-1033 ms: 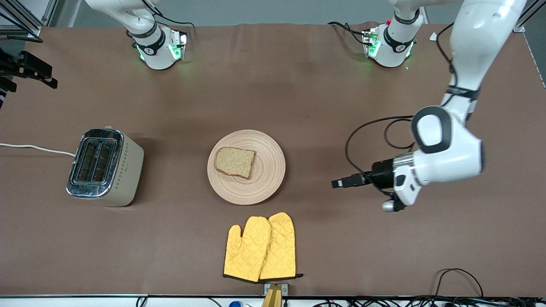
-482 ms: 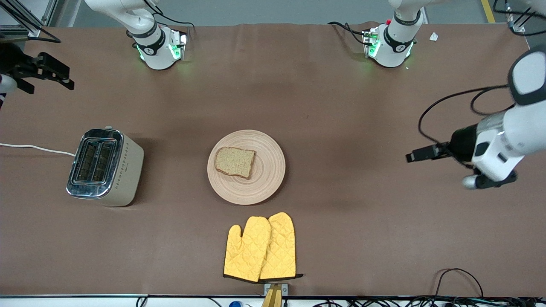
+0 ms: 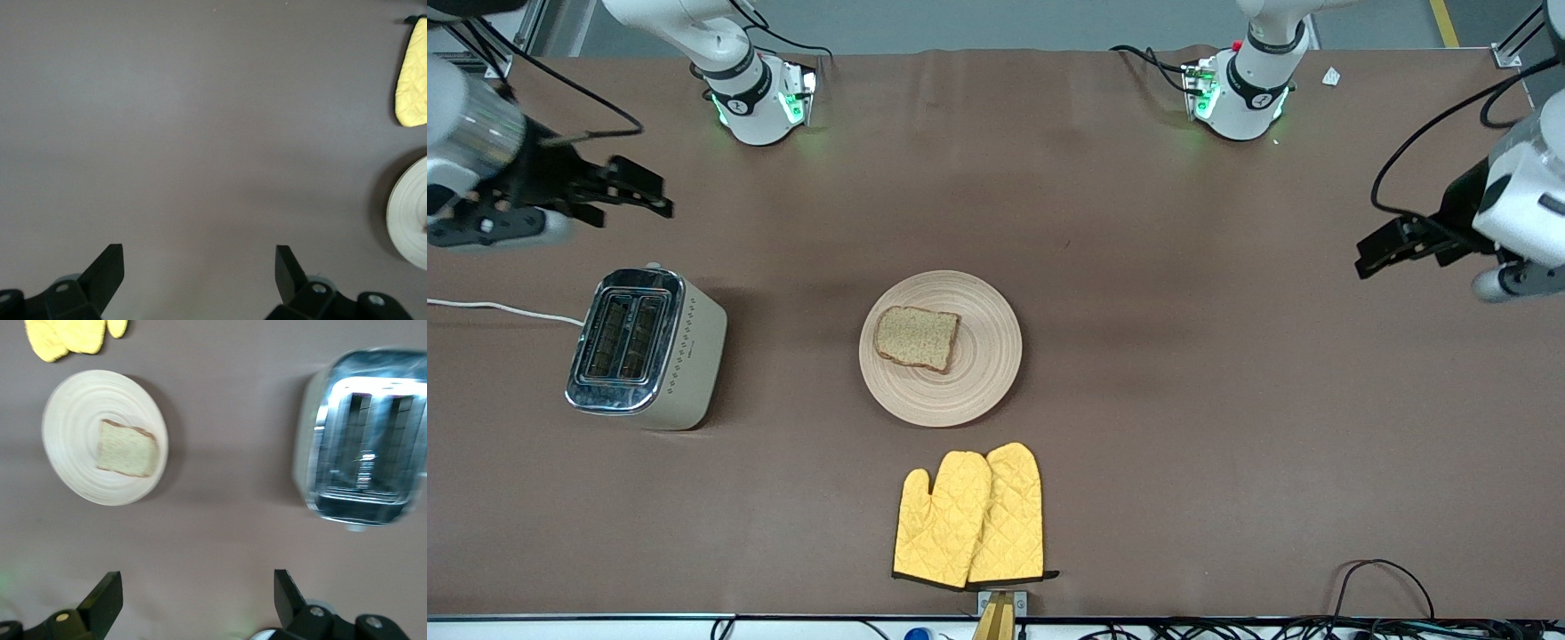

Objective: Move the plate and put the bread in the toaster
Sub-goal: 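Raise the left gripper away while the right gripper moves over the bread, then lower the right gripper and pinch the bread slice edge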

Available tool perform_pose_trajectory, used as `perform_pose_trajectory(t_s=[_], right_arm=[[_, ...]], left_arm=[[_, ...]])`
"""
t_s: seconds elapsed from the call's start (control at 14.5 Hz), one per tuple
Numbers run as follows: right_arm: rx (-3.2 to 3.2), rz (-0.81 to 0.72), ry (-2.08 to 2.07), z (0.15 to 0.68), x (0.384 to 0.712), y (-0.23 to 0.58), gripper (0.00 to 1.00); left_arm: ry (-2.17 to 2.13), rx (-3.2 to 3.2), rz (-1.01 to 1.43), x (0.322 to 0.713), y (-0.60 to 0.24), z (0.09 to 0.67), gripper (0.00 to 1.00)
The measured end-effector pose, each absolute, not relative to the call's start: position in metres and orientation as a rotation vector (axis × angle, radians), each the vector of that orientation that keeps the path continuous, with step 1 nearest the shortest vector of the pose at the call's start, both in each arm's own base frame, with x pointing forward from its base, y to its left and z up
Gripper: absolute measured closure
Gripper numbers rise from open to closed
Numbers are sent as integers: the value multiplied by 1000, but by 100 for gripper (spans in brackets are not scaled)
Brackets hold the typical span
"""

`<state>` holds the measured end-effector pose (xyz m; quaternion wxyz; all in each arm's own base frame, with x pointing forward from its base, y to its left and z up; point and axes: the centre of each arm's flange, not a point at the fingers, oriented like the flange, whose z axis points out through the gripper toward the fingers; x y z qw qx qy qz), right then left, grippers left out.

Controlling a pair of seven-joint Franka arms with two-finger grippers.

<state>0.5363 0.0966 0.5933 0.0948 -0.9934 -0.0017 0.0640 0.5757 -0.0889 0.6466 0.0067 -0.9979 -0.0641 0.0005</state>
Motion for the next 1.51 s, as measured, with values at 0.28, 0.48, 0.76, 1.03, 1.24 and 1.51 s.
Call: perform_pose_trajectory(t_s=[0.28, 0.48, 0.76, 1.03, 1.24, 1.51], right_arm=[[-2869, 196, 83, 503, 545, 128, 0], [-2851, 239, 109, 461, 541, 153, 0], [-2880, 253, 135, 413, 546, 196, 0], [-2902, 168, 85, 375, 551, 238, 0], [-2921, 91, 25, 336, 550, 277, 0], [-2951, 91, 12, 290, 550, 291, 0]], left_arm=[[-75, -3067, 10, 550, -76, 673, 0], [-68, -3053, 60, 532, -67, 678, 0], [-73, -3059, 50, 518, -63, 661, 0], [-73, -3109, 0, 525, -65, 644, 0], [-73, -3134, -7, 532, -68, 637, 0], [-73, -3137, -23, 534, -69, 637, 0]])
